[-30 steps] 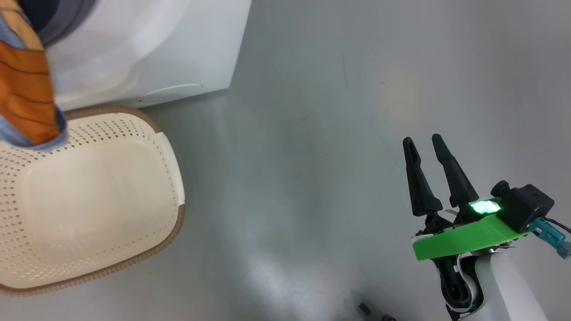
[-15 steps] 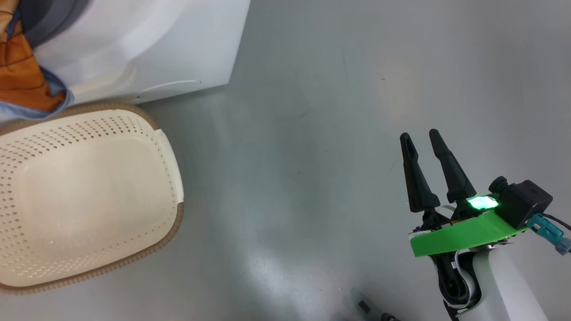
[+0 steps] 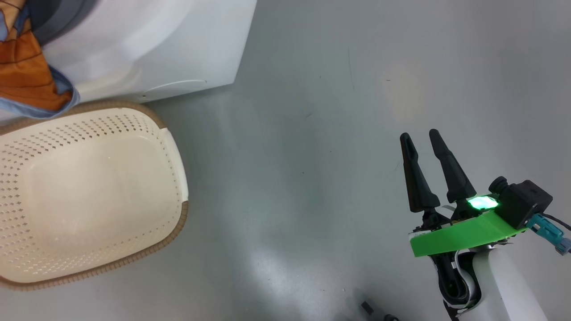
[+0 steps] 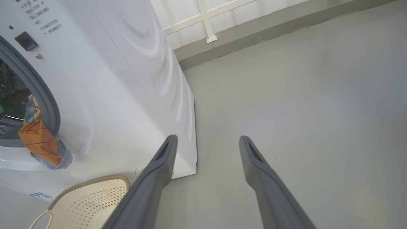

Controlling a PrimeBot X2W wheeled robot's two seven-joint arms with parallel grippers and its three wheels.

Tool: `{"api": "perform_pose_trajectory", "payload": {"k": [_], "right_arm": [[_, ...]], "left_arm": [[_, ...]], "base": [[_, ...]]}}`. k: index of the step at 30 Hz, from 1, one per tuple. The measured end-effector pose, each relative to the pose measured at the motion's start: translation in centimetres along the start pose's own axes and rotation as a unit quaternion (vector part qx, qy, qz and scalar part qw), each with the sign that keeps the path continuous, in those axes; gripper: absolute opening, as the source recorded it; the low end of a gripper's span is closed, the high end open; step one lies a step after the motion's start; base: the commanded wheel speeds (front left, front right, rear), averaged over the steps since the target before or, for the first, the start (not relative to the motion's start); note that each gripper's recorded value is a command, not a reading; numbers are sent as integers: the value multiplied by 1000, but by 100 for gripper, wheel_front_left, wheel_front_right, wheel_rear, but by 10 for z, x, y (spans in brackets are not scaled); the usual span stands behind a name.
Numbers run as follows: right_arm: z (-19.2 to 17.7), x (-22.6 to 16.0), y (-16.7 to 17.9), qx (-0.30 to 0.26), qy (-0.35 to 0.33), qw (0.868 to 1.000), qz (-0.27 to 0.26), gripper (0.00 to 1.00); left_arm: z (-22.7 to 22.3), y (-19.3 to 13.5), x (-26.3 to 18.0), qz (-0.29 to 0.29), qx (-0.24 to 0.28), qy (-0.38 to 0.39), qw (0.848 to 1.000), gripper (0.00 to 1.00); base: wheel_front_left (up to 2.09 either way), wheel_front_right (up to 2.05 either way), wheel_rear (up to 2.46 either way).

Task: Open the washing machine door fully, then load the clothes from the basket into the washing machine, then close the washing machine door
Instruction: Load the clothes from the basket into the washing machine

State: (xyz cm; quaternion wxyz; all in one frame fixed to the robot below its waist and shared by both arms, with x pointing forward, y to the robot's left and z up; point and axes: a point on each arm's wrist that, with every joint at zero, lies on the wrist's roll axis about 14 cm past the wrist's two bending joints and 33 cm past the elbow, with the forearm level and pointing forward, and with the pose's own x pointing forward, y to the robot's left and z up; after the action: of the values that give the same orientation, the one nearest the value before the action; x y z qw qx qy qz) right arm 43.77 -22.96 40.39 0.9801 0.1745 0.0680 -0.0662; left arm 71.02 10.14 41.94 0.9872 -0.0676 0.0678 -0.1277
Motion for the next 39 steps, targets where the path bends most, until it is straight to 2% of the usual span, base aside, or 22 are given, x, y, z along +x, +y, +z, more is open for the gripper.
{"api": "perform_pose_trajectory", "payload": {"k": [10, 17, 25, 39], "right_arm": [[0, 3, 4, 2, -1, 1000, 7, 100], [-2, 6, 10, 4, 0, 1000, 17, 100], [1, 10, 12, 3, -5, 1000, 23, 100], [13, 15, 17, 2, -23, 999, 34, 100]], "left_arm": [[16, -2, -4, -2, -32, -29, 999, 100], [3, 0, -24, 1, -56, -31, 998, 100], [9, 5, -45, 7, -70, -58, 996, 100], [-32, 25, -129, 56, -85, -44, 994, 100]], "base": [[0, 0, 0], [0, 0, 0], [0, 0, 0], [0, 0, 0]]}}
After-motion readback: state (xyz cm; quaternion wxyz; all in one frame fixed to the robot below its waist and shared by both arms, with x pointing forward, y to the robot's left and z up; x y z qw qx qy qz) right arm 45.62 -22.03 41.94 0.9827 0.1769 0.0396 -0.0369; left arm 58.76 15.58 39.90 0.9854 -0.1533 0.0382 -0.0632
